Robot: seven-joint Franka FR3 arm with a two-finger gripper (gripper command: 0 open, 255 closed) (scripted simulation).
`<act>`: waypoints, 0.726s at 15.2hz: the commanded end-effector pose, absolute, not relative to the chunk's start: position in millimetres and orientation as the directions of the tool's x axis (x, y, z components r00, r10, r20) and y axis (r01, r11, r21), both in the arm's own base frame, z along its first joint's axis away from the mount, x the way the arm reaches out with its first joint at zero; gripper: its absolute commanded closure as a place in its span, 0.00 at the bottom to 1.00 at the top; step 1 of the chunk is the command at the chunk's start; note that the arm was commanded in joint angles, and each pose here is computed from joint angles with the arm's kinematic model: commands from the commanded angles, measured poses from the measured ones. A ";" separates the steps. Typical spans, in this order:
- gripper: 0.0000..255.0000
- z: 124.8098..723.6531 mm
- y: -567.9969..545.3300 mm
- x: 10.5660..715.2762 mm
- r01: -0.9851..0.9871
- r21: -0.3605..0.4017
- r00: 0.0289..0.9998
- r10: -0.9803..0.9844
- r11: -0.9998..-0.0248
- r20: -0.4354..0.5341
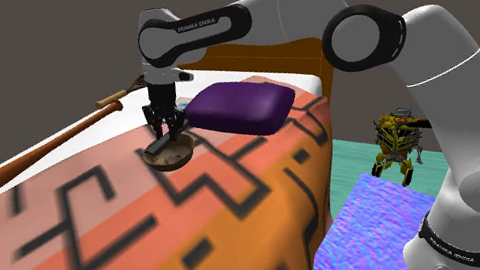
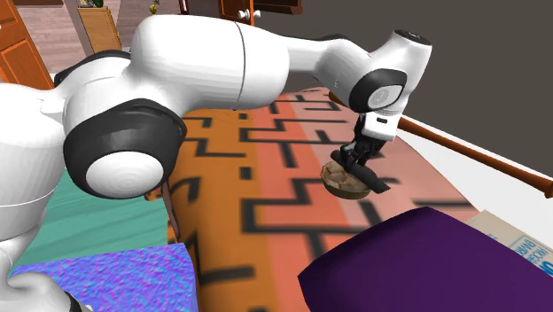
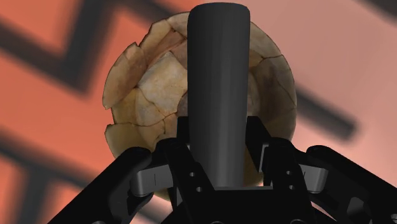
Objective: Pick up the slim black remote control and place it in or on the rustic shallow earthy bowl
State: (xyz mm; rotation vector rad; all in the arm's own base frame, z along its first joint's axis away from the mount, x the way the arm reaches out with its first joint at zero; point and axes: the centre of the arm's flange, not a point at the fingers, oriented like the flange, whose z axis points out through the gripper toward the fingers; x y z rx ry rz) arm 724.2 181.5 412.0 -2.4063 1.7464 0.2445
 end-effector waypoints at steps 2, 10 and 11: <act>1.00 411.1 181.5 724.5 -0.951 -0.032 0.306 -0.925 -0.306 -0.224; 0.00 411.1 181.5 724.6 -0.951 -0.032 0.306 -0.925 -0.306 -0.224; 0.00 411.1 181.5 724.6 -0.951 -0.032 0.306 -0.925 -0.306 -0.224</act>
